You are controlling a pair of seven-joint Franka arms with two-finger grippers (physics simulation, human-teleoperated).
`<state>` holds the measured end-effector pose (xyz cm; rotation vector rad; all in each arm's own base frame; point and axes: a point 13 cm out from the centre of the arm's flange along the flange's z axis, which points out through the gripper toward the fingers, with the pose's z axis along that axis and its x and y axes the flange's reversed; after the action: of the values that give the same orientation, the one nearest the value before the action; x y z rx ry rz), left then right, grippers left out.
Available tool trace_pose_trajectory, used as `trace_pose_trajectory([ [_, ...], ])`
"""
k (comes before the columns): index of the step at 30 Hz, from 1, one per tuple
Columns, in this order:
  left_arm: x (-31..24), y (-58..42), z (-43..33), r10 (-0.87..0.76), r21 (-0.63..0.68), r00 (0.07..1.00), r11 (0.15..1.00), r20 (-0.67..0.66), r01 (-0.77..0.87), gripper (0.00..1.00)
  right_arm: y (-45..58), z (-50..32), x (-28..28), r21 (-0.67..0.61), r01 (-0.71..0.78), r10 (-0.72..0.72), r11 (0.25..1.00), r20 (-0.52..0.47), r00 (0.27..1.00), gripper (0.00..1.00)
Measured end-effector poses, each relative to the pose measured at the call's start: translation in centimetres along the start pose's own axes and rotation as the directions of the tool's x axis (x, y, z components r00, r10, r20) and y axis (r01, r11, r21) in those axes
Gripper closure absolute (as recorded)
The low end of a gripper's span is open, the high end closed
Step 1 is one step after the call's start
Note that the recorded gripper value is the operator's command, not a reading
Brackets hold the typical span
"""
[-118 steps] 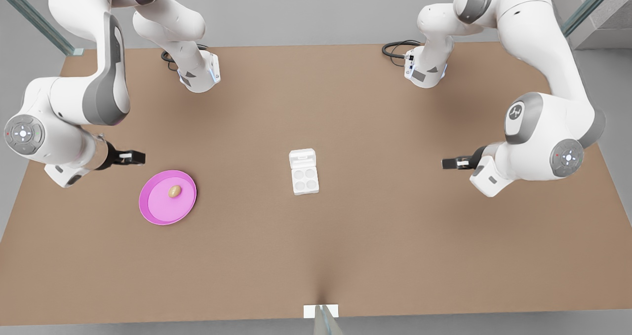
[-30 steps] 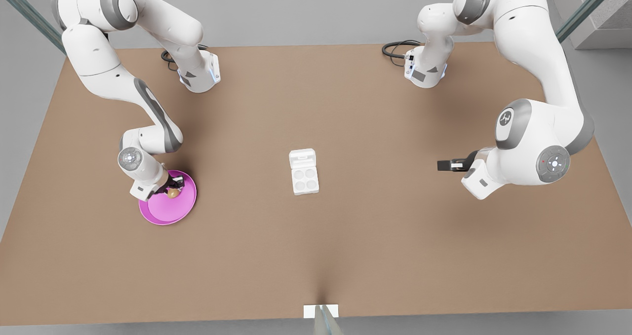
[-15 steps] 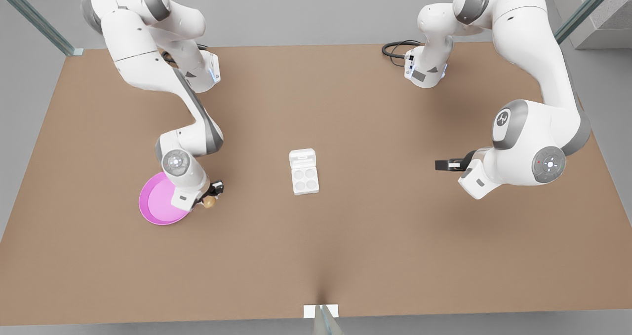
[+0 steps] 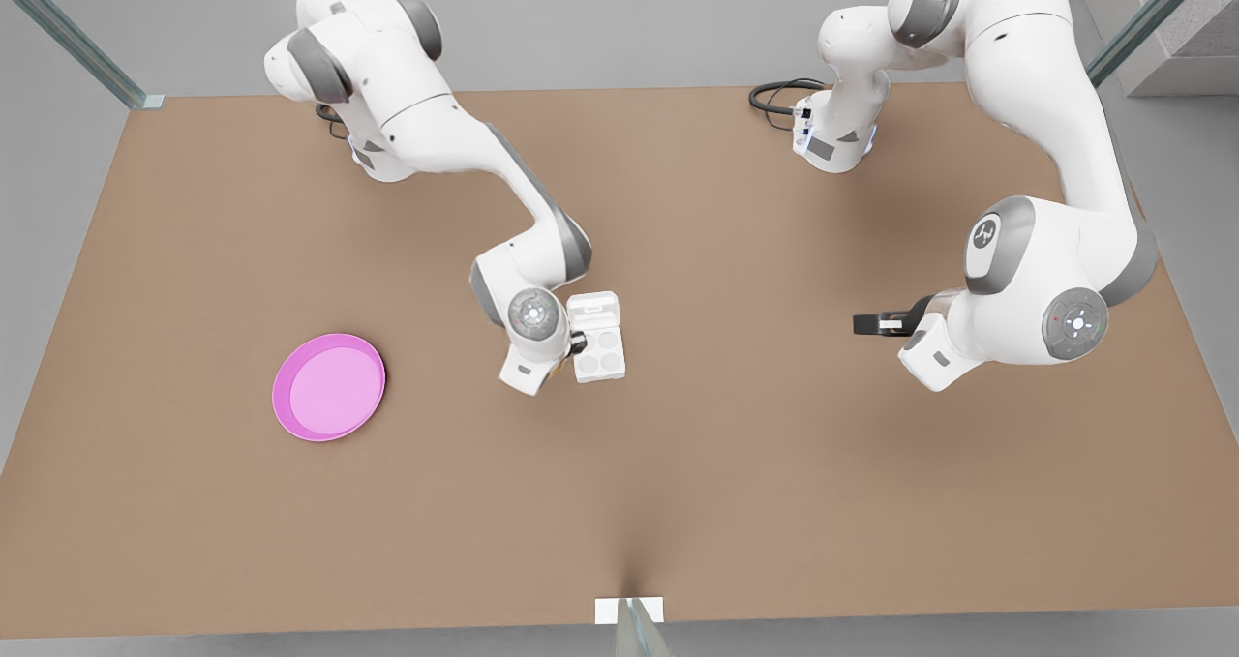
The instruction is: Pack egg into the box and close the box lid
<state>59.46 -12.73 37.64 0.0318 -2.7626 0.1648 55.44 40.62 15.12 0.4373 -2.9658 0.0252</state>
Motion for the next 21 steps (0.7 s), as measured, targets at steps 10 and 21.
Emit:
trace_pose_trajectory([
  [10, 10.8, -18.4, 12.7, 0.246, -0.203, 0.969, 0.947, -0.037, -0.248, 0.00, 6.9, 4.5, 1.9, 0.055, -0.085, 0.090, 0.995, -0.104, 0.990, 0.00],
  [21, 15.6, -24.0, 22.0, 0.291, -0.296, 0.955, 0.919, 0.063, -0.261, 0.00, -41.8, -13.5, 5.3, 0.021, -0.533, 0.533, 0.846, -0.015, 0.846, 0.00],
])
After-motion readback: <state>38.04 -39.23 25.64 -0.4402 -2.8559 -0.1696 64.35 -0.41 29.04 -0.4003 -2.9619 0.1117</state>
